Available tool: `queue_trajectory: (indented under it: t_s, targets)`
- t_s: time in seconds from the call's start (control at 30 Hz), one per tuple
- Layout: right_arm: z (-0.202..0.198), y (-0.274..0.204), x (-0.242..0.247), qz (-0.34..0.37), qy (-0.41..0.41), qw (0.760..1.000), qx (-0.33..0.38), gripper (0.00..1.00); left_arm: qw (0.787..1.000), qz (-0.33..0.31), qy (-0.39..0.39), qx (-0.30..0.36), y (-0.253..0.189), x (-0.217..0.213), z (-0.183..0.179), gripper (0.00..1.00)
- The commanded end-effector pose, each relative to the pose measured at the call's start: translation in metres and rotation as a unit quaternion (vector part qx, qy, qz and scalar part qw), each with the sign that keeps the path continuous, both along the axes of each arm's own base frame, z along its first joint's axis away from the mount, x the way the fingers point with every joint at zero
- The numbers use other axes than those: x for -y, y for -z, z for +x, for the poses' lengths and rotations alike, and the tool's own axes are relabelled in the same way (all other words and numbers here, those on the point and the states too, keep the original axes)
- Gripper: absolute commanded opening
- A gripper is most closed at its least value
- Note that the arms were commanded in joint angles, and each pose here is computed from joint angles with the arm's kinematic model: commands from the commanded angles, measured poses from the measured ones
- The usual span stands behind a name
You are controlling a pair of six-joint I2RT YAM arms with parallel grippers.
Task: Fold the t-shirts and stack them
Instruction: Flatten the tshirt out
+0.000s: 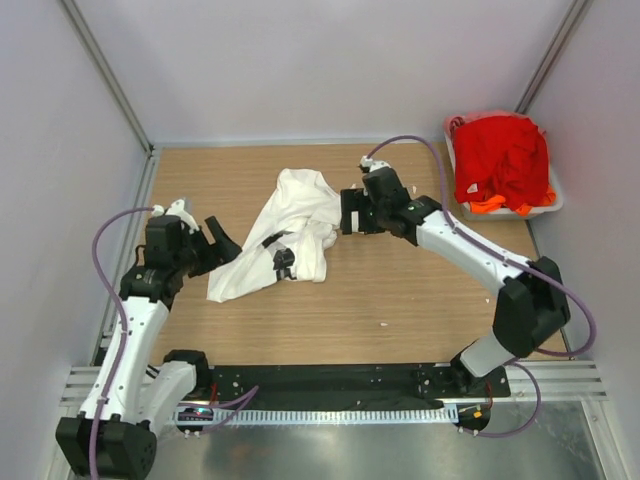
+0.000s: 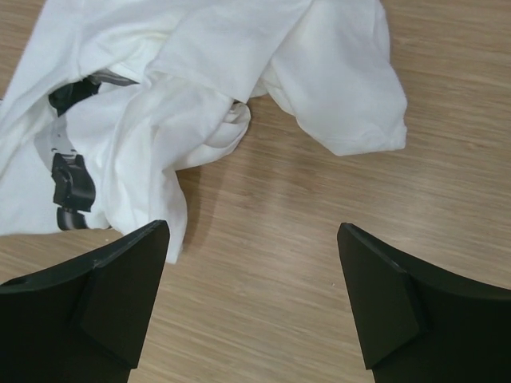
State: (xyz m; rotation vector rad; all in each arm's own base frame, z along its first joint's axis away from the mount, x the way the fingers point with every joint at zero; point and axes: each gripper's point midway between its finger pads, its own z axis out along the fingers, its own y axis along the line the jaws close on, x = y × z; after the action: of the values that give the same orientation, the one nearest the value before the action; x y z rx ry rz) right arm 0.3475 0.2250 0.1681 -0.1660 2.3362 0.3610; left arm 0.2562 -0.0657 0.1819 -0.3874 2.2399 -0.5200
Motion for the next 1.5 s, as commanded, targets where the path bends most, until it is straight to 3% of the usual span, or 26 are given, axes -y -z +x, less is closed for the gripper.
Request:
queue_trajectory:
  t_s: [0.0, 0.13, 0.2, 0.43, 0.57, 1.17, 1.37, 1.47]
  targets:
    - [0.022, -0.001, -0.025, 0.046, -0.021, 0.999, -0.001, 0.9, 0.999, 0.016, 0.027, 0.009, -0.009, 0.023, 0.004, 0.8]
    - [0.023, 0.007, -0.063, 0.109, -0.071, 0.991, -0.031, 0.8, 0.999, 0.031, 0.04, -0.019, 0.002, 0.028, 0.002, 0.76]
    - [0.029, 0.007, -0.07, 0.117, -0.076, 0.99, -0.032, 0.8, 0.999, 0.026, 0.039, -0.019, 0.003, 0.03, 0.001, 0.75]
    - [0.074, 0.011, -0.079, 0.083, -0.051, 0.995, -0.022, 0.83, 0.998, 0.031, 0.058, -0.023, 0.007, 0.039, -0.005, 0.74]
    - [0.087, 0.038, -0.07, 0.039, -0.017, 0.998, -0.044, 0.82, 0.998, 0.028, 0.057, -0.014, 0.004, 0.038, -0.01, 0.74]
    - [0.091, 0.091, -0.075, 0.046, -0.003, 0.995, -0.094, 0.73, 0.997, 0.023, 0.067, 0.002, -0.001, 0.044, -0.017, 0.74]
    - [0.092, 0.091, -0.079, 0.063, -0.004, 0.994, -0.09, 0.61, 0.997, 0.022, 0.067, 0.001, -0.001, 0.045, -0.017, 0.75]
    - [0.092, 0.082, -0.08, 0.07, -0.006, 0.994, -0.082, 0.45, 0.997, 0.022, 0.067, 0.001, -0.001, 0.045, -0.016, 0.74]
